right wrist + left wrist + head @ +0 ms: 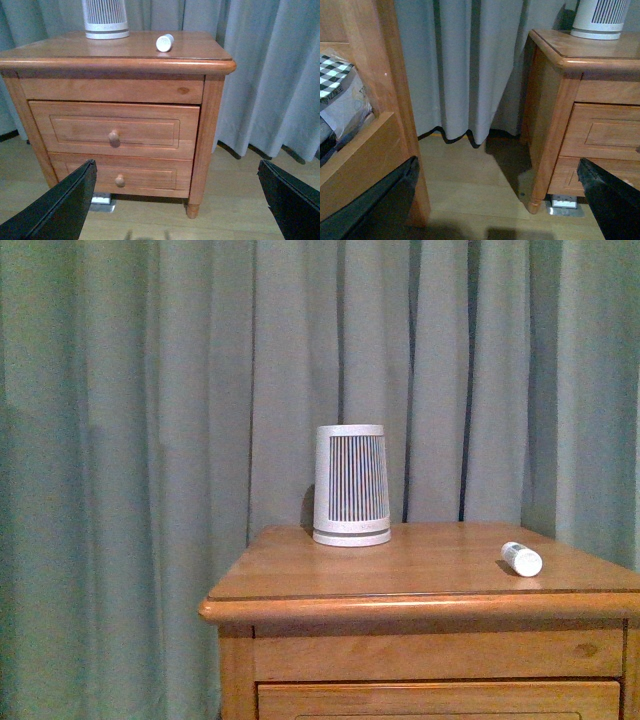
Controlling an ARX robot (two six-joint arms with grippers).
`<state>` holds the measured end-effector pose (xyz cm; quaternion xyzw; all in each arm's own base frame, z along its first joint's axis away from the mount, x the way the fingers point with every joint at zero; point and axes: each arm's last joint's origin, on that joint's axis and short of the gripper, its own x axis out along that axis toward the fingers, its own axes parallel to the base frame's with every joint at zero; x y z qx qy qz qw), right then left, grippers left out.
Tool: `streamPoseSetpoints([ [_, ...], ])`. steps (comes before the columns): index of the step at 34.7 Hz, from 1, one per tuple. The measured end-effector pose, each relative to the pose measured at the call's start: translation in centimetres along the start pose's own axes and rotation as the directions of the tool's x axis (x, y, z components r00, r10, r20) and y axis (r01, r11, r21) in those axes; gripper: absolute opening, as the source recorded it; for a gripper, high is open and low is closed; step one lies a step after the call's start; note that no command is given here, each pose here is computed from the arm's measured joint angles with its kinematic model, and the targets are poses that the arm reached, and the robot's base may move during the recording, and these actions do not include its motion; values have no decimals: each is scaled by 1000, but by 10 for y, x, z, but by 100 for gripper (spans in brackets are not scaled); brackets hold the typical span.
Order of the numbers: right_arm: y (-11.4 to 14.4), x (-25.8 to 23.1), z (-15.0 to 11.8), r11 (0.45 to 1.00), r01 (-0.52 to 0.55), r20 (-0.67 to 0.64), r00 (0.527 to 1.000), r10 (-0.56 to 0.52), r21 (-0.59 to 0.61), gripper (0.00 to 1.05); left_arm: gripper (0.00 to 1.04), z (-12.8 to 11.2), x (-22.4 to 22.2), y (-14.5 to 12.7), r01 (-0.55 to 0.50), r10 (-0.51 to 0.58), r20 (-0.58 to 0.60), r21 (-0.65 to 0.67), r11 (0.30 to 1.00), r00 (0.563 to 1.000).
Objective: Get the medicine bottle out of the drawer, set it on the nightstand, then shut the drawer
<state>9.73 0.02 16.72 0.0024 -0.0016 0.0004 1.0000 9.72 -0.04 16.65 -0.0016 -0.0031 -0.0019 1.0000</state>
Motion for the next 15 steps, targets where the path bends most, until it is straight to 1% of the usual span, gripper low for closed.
streamPoseSetpoints([
  [15, 0, 0, 0, 1000, 0, 0, 1000, 0, 0, 98, 98, 0, 0, 0, 0, 0, 0, 0, 1000, 1000],
])
